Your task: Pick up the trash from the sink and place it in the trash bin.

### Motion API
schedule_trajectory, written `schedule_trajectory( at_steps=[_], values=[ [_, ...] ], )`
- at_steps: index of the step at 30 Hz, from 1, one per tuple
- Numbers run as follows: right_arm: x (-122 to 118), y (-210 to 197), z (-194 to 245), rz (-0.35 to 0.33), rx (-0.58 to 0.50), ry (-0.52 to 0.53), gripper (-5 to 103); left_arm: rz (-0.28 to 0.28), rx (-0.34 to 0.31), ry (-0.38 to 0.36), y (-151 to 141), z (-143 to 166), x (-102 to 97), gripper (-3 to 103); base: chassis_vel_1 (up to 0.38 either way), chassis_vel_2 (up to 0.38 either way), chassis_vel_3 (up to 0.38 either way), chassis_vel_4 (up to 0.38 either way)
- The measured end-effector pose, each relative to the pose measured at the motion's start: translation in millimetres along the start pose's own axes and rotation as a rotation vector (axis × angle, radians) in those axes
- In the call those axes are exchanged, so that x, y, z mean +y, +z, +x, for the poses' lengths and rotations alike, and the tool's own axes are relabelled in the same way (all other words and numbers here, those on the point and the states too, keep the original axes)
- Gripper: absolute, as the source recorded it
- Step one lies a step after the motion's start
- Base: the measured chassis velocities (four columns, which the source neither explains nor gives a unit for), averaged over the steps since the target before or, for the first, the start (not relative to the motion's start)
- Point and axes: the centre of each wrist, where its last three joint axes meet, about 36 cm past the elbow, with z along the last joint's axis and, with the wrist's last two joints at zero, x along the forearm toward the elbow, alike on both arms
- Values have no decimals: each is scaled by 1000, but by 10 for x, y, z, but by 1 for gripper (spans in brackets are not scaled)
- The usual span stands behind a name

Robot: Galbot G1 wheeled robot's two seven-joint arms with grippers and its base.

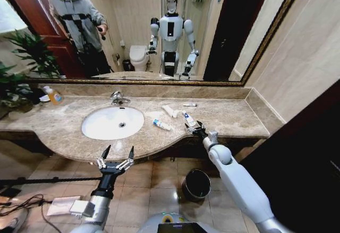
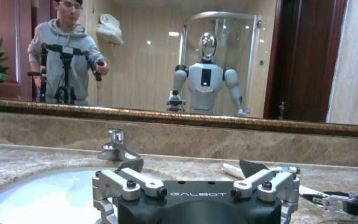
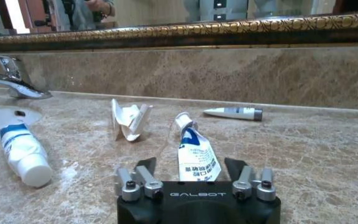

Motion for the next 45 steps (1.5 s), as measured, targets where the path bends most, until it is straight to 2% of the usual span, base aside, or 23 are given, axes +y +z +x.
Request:
schedule_trajectory(
  at_steps=[1, 2, 4, 5, 8, 9, 11, 14, 17, 19, 21, 30, 32, 34, 40, 45],
  values=[
    [-2, 0, -2, 0, 0, 1, 71, 0, 0, 0, 0, 0, 0, 100, 0, 0, 0, 0],
    [-6, 4, -3, 1, 2, 3, 71, 0, 0, 0, 0, 0, 0, 100, 0, 0, 0, 0],
    [-13, 23, 5, 4, 6, 4, 60, 0, 0, 0, 0, 0, 0, 100, 0, 0, 0, 0],
    [-13, 23, 5, 4, 6, 4, 60, 0, 0, 0, 0, 0, 0, 100, 0, 0, 0, 0],
    [-32, 60, 44, 3, 7, 8, 43, 0, 0, 0, 0, 0, 0, 100, 0, 0, 0, 0],
    [-32, 60, 44, 3, 7, 8, 43, 0, 0, 0, 0, 0, 0, 100, 0, 0, 0, 0],
    [-26, 77, 72, 1, 4, 8, 33, 0, 0, 0, 0, 0, 0, 100, 0, 0, 0, 0],
    [-17, 84, 87, -1, 2, 7, 27, 0, 0, 0, 0, 0, 0, 100, 0, 0, 0, 0],
    [11, 88, 118, -4, -4, 5, 11, 0, 0, 0, 0, 0, 0, 100, 0, 0, 0, 0],
    [19, 89, 125, -5, -5, 4, 11, 0, 0, 0, 0, 0, 0, 100, 0, 0, 0, 0],
    [36, 86, 138, -6, -9, 3, 1, 0, 0, 0, 0, 0, 0, 100, 0, 0, 0, 0],
    [10, -12, 230, -16, -42, 11, 0, 0, 0, 0, 0, 0, 0, 100, 0, 0, 0, 0],
    [-74, -99, 347, -28, -97, 16, 0, 0, 0, 0, 0, 0, 0, 100, 0, 0, 0, 0],
    [-92, -114, 376, -28, -108, 19, 0, 0, 0, 0, 0, 0, 0, 100, 0, 0, 0, 0],
    [-188, -220, 853, -3, -196, 32, 0, 0, 0, 0, 0, 0, 0, 100, 0, 0, 0, 0],
    [-185, -45, 1241, 23, -248, 57, 0, 0, 0, 0, 0, 0, 0, 100, 0, 0, 0, 0]
  ],
)
